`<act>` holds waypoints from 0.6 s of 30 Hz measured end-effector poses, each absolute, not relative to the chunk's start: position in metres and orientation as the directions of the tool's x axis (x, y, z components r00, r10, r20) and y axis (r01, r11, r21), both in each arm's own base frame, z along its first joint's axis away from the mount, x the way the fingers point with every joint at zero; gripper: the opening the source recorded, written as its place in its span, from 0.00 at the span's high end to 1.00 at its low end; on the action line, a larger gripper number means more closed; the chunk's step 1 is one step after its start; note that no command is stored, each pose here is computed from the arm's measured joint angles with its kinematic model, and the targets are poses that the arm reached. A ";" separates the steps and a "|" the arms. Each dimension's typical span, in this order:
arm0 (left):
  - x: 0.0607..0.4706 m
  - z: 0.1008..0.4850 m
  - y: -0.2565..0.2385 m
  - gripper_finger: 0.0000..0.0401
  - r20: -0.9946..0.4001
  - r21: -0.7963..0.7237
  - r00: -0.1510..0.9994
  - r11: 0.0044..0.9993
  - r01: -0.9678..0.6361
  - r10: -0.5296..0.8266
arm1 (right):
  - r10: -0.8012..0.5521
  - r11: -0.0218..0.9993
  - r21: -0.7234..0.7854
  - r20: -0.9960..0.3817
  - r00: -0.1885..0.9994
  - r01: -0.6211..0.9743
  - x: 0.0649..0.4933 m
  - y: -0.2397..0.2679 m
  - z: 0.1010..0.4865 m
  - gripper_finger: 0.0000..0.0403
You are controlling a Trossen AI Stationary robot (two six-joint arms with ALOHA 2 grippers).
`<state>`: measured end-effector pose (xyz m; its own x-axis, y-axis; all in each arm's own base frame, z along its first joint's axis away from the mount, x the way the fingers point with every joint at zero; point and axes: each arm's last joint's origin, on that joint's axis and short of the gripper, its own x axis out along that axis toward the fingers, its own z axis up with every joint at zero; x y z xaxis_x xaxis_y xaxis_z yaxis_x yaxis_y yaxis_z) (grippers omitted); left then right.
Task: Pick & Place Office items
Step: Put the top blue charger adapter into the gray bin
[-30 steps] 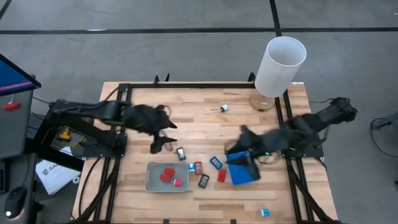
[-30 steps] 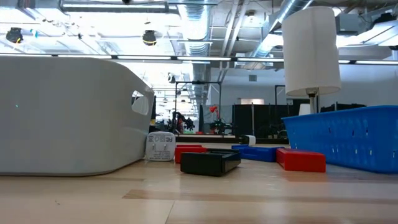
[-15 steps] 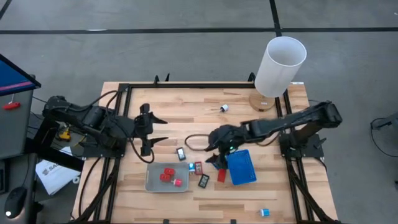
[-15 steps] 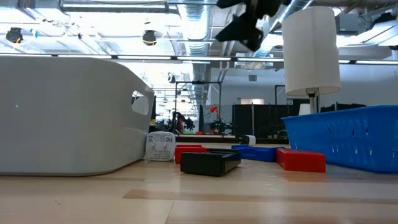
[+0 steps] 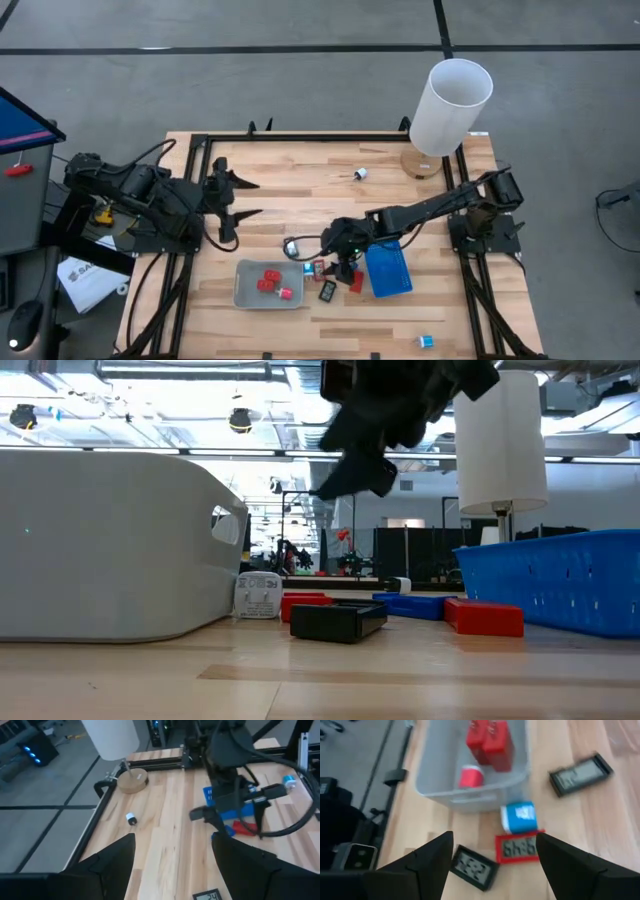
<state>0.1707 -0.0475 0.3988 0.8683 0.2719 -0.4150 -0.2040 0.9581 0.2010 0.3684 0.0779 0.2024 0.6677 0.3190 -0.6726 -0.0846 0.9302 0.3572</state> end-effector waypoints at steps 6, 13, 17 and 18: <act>0.171 0.400 -0.046 0.35 -0.403 0.200 0.864 0.950 -0.238 0.302 | 0.319 0.936 0.330 -0.657 0.683 -0.119 0.371 0.077 0.203 0.31; 0.173 0.399 -0.045 0.35 -0.392 0.224 0.850 0.933 -0.283 0.352 | 0.351 0.923 0.333 -0.530 0.772 -0.192 0.378 0.078 0.211 0.31; 0.174 0.399 -0.045 0.35 -0.390 0.205 0.847 0.931 -0.302 0.361 | 0.364 0.927 0.201 -0.293 0.884 -0.315 0.381 0.098 0.230 0.31; 0.174 0.398 -0.045 0.35 -0.390 0.199 0.846 0.930 -0.308 0.363 | 0.345 0.937 0.158 -0.274 0.898 -0.311 0.380 0.102 0.231 0.31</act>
